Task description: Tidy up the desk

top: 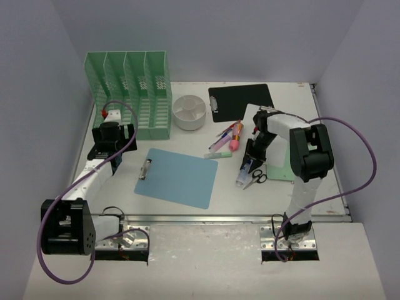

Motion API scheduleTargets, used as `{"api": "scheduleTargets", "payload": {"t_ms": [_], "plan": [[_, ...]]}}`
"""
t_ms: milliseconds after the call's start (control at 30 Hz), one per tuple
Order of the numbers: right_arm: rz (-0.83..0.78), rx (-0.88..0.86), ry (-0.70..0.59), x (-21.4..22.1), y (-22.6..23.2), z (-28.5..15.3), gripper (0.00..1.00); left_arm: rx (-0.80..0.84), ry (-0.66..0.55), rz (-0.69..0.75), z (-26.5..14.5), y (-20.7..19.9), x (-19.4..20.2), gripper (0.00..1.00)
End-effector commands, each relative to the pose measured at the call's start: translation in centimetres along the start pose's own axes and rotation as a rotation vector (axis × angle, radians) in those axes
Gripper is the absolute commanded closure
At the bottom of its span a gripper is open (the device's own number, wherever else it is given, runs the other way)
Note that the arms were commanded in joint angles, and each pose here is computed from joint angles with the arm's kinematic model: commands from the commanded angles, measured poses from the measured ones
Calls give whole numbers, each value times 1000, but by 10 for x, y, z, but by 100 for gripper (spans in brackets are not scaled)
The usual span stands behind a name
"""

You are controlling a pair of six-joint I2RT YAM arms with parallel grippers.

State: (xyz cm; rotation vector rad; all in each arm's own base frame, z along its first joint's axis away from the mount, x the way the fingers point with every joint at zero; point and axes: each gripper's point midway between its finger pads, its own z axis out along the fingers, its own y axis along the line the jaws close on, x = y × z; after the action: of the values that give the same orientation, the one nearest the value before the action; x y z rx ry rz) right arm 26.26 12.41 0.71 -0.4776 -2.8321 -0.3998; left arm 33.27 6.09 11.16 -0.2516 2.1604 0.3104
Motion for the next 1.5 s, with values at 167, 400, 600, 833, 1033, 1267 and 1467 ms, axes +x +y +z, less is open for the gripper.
{"api": "scheduleTargets", "payload": {"t_ms": [167,400,600,833,1033,1267,1467], "plan": [[-416,-214,-626,-67,99,-159,99,407,-161,161,-46,-55,-40,0],[-721,-208,-1221,-110,180,-282,99,734,-274,201,-95,-100,-55,0],[-850,-295,-1479,-124,244,-312,99,752,-294,161,-97,-103,-58,0],[-856,-302,-1633,-155,298,-292,99,786,-283,124,-102,-109,-64,0],[-817,-252,-1716,-170,315,-273,99,795,-279,113,-101,-111,-59,0],[-818,-269,-1654,-177,328,-238,99,780,-273,126,-99,-108,-54,0],[-812,-255,-1608,-184,330,-215,99,784,-275,119,-100,-109,-55,0]]}}
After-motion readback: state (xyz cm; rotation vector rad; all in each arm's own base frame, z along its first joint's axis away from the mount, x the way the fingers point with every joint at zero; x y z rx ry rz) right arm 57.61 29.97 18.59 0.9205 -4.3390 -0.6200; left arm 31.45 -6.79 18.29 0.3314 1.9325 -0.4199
